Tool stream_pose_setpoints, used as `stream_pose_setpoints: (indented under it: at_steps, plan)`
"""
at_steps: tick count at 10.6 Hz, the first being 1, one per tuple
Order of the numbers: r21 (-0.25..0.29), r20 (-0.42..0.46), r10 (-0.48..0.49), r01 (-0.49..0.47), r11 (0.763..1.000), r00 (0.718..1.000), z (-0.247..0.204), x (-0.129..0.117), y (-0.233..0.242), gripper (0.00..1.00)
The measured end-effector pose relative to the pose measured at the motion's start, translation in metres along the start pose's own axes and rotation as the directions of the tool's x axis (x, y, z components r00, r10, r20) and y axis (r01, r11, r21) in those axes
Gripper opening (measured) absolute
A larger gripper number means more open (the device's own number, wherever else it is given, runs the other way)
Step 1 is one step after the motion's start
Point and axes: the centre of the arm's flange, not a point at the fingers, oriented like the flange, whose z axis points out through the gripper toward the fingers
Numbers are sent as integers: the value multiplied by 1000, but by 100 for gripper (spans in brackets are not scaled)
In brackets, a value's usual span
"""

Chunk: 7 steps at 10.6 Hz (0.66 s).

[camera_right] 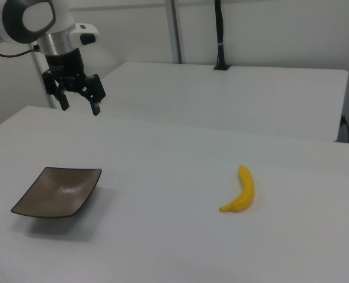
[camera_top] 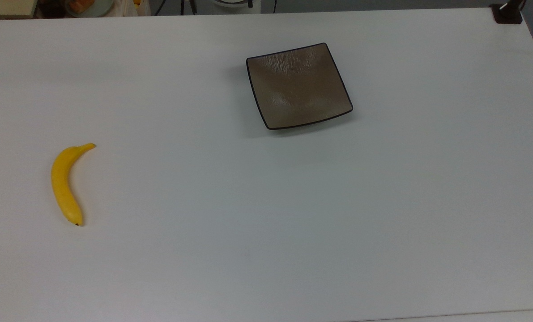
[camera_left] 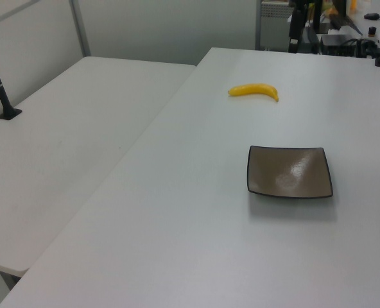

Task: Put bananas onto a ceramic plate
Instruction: 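Move the gripper from rest toward the yellow banana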

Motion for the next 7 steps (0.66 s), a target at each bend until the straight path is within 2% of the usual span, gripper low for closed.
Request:
stream_pose_setpoints:
  at_steps: [7]
  plan:
    - [0, 2, -51, 51, 999, 999, 2, 1, 2, 100]
